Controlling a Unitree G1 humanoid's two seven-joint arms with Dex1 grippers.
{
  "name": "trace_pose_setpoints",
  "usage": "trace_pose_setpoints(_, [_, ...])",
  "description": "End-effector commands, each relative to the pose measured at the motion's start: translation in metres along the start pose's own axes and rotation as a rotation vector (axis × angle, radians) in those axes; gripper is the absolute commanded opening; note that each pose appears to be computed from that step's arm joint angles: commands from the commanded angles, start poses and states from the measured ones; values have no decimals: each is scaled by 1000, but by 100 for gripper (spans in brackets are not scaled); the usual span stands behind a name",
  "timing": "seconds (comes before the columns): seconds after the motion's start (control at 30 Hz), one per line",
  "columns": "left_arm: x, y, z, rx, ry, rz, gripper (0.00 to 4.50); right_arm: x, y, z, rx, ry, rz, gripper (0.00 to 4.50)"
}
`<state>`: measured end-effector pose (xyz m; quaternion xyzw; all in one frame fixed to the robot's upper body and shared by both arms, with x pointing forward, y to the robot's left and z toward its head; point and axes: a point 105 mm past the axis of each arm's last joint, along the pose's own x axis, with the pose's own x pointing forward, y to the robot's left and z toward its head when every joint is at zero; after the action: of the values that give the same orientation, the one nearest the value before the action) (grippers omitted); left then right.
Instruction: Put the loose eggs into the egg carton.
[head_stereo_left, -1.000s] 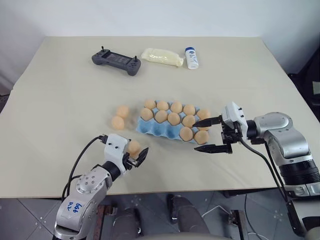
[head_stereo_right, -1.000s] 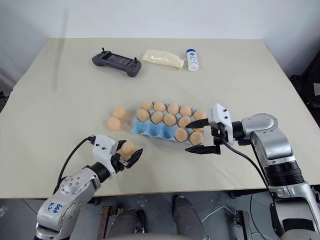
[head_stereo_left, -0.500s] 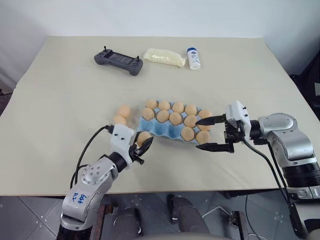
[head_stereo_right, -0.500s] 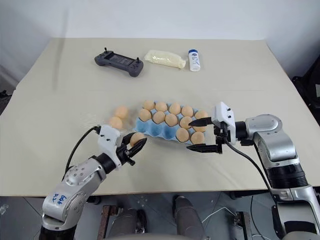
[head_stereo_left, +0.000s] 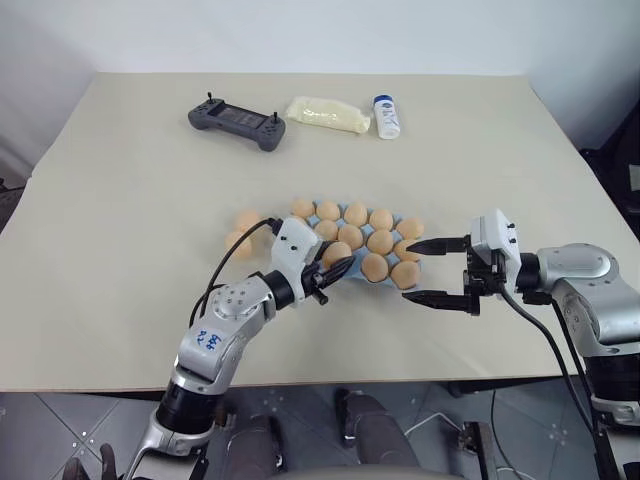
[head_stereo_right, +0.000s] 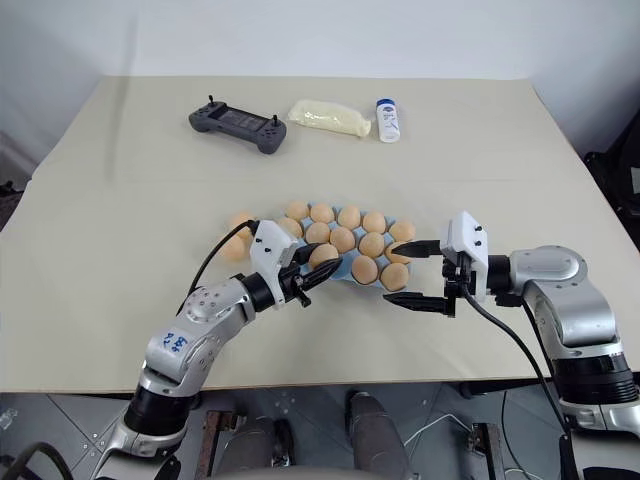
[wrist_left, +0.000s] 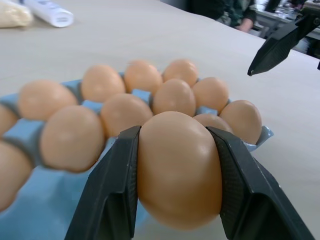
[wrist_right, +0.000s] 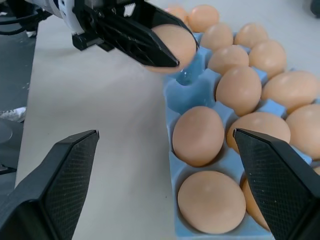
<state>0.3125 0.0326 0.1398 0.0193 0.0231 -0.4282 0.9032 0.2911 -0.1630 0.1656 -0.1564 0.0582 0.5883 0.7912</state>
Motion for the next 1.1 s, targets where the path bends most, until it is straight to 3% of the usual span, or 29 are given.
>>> trace_pose_setpoints(0.03, [11, -3, 5, 43, -26, -44, 166, -7, 1, 13, -49, -23, -35, 450])
trace_pose_setpoints(0.07, [12, -2, 4, 46, -25, -45, 166, -7, 1, 13, -49, -23, -38, 450])
trace_pose_setpoints(0.37, [16, -8, 14, 46, -69, -64, 435, -12, 4, 10, -35, -16, -74, 450])
trace_pose_setpoints(0.63, [-15, 2, 33, 10, -111, 19, 443, -6, 0, 11, -38, -30, -62, 450])
trace_pose_setpoints(0.87, [-77, 22, 2, -62, 0, 162, 443, 1, -3, 13, -45, -58, -21, 450])
trace_pose_setpoints(1.1, [-153, 68, -27, -87, 115, 431, 443, 5, -7, 13, -51, -54, 2, 450])
